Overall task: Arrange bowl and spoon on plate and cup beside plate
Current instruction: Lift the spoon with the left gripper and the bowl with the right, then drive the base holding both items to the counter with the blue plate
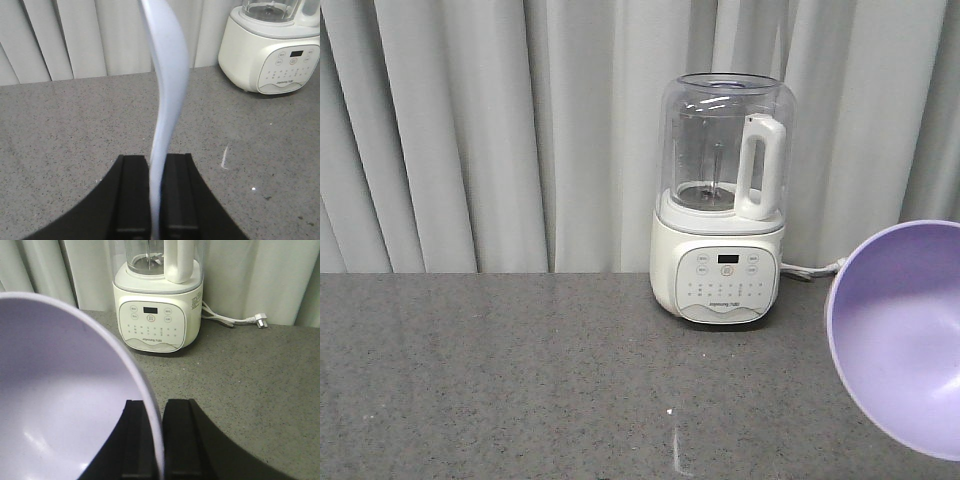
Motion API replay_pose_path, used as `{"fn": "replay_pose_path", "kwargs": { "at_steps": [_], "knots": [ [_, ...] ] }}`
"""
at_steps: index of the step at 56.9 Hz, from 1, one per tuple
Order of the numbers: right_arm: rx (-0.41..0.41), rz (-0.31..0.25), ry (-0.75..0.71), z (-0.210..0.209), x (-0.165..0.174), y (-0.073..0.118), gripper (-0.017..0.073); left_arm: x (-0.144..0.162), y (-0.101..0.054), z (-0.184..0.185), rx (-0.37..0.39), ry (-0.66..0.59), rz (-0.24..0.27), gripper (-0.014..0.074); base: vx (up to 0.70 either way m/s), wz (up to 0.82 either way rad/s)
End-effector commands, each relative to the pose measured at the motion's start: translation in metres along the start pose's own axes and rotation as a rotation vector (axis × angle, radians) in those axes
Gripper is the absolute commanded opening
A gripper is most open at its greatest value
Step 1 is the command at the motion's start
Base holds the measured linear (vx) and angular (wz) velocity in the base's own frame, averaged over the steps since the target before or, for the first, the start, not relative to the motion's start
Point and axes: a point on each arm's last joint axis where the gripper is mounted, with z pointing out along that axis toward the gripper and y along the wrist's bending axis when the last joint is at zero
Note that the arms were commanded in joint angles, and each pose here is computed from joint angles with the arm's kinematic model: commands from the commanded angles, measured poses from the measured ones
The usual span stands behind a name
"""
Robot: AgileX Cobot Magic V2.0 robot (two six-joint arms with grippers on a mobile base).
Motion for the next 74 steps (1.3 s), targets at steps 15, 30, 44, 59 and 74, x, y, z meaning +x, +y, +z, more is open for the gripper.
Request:
{"fn": "replay_pose_path", "kwargs": {
  "at_steps": [15, 30, 44, 59, 74],
  "knots": [
    [0.021, 0.009, -0.113, -0.0080, -0.0155, -0.0005, -0.0008, -0.0131, -0.0009, -0.0056, 0.002, -0.110, -0.010, -0.0003, 0.00, 0.00],
    [0.022, 0.007, -0.112, -0.0080, -0.0154, -0.0006, -0.0008, -0.0131, -0.0009, -0.0057, 0.003, -0.109, -0.010, -0.0003, 0.00, 0.00],
    [0.022, 0.007, -0.112, -0.0080, -0.0154, -0.0006, -0.0008, -0.0130, -0.0010, -0.0057, 0.003, -0.107, -0.010, -0.0003, -0.03, -0.13],
    [0.022, 0.007, -0.112, -0.0080, -0.0154, -0.0006, -0.0008, -0.0130, -0.0010, -0.0057, 0.003, -0.107, -0.010, -0.0003, -0.08, -0.35],
    [0.022, 0.007, -0.112, -0.0080, -0.0154, -0.0006, -0.0008, -0.0130, -0.0010, -0.0057, 0.003, -0.108, -0.010, -0.0003, -0.11, -0.53]
  ]
}}
